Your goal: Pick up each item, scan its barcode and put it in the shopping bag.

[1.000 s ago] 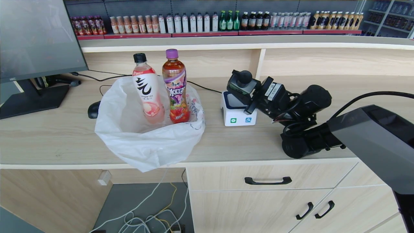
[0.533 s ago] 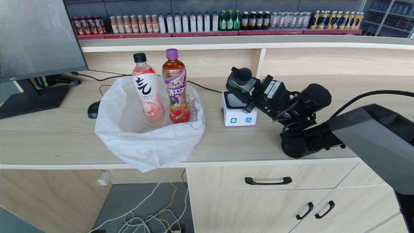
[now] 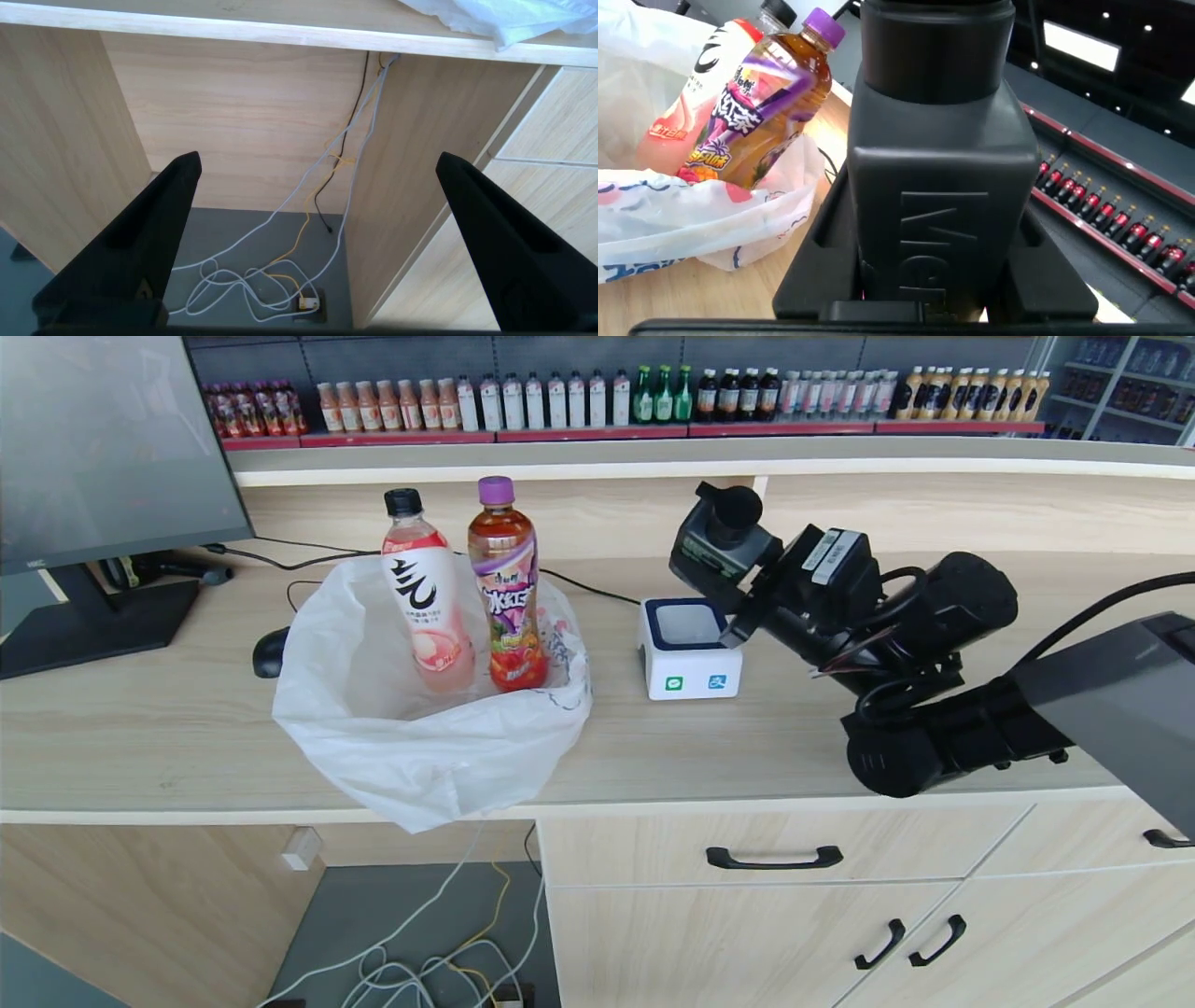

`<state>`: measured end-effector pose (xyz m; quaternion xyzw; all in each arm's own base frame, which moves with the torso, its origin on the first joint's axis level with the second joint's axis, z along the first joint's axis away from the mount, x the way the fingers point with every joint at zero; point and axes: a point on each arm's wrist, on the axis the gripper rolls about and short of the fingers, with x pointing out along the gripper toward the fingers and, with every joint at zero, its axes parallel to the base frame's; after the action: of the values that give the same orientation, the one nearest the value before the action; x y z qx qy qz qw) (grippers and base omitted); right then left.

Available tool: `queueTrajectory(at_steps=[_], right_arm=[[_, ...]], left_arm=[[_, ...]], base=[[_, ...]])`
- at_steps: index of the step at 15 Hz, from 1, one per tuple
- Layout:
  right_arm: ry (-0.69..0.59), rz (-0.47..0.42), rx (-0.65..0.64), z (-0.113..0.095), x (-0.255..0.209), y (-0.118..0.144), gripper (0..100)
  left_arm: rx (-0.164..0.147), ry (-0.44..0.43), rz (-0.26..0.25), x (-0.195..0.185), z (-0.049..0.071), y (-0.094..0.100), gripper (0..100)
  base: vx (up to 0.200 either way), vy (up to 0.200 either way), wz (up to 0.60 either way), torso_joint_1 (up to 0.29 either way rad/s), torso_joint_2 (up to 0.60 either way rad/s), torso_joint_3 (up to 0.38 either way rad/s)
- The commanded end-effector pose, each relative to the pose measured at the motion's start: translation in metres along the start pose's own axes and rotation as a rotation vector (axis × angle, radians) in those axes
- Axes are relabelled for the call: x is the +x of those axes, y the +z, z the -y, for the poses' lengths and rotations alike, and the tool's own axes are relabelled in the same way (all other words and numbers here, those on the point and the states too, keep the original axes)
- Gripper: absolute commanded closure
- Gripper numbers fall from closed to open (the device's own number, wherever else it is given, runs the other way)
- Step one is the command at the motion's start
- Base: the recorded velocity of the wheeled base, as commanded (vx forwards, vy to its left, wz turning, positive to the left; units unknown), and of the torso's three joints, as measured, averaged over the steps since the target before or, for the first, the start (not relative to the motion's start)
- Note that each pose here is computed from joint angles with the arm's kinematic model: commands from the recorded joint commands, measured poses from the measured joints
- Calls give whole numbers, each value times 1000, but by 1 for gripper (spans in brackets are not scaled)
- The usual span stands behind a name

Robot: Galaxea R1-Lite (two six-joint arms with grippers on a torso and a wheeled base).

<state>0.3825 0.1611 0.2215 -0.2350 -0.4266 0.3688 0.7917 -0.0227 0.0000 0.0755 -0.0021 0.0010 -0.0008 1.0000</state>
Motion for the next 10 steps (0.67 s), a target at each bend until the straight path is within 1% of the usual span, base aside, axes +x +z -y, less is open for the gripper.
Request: queueTrajectory(at_steps=[1, 2, 4, 6, 8, 9, 10], right_arm=[[-11, -5, 21, 6, -11, 39, 100], [-7, -20, 37, 5, -17, 47, 100], [-10, -90, 103, -2, -37, 56, 100], [-31, -159, 205, -13, -56, 70, 100], [-117, -241, 337, -18, -80, 90, 100], [-209, -288, 415, -20, -93, 102, 100], [-244, -301, 442, -20, -97, 106, 100]], left_arm=[[0, 0, 0, 0, 0, 0, 0], [0, 0, 0, 0, 0, 0, 0], [0, 0, 0, 0, 0, 0, 0], [1, -1, 0, 0, 0, 0, 0], [0, 0, 0, 0, 0, 0, 0], [0, 0, 0, 0, 0, 0, 0], [0, 0, 0, 0, 0, 0, 0]], base=[[0, 0, 0, 0, 0, 0], [0, 0, 0, 0, 0, 0], [0, 0, 0, 0, 0, 0], [0, 0, 0, 0, 0, 0], [0, 0, 0, 0, 0, 0], [0, 0, 0, 0, 0, 0], [0, 0, 0, 0, 0, 0]])
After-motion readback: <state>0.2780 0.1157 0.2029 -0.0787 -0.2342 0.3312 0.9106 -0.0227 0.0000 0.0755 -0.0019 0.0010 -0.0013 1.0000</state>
